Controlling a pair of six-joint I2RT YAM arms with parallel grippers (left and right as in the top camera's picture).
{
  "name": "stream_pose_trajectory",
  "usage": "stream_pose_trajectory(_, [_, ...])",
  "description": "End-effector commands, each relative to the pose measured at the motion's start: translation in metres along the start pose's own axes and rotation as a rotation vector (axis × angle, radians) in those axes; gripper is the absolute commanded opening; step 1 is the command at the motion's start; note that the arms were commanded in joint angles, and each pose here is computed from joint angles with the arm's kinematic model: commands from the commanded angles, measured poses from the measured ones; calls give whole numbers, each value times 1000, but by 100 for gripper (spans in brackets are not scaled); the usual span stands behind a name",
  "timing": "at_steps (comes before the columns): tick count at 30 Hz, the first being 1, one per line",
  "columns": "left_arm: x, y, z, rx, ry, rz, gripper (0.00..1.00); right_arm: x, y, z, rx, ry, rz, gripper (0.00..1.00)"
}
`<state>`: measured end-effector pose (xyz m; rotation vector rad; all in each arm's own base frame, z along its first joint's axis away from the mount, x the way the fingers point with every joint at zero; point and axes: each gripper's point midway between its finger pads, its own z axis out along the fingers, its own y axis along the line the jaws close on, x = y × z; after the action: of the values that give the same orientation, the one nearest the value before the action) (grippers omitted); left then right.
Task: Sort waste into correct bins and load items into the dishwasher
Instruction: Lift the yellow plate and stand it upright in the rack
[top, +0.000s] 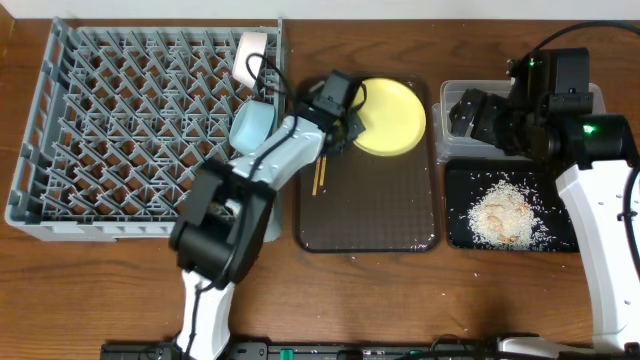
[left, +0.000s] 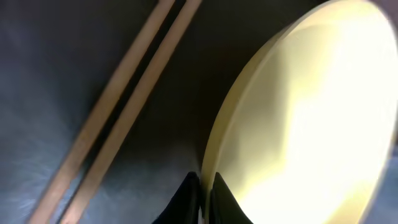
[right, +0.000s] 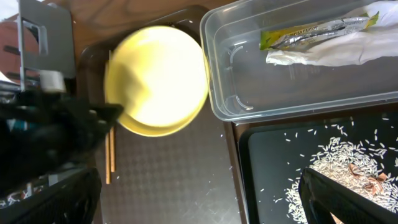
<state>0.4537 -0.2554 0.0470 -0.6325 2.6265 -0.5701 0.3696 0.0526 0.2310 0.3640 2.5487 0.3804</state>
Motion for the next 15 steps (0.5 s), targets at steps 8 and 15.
stream_pose_trajectory(8, [-34, -50, -96, 161, -151, 251, 7, 0, 1, 0, 1, -2, -9, 99])
stream_pose_trajectory(15, [-79, -27, -161, 62, -325, 387, 7, 0, 1, 0, 1, -2, -9, 99])
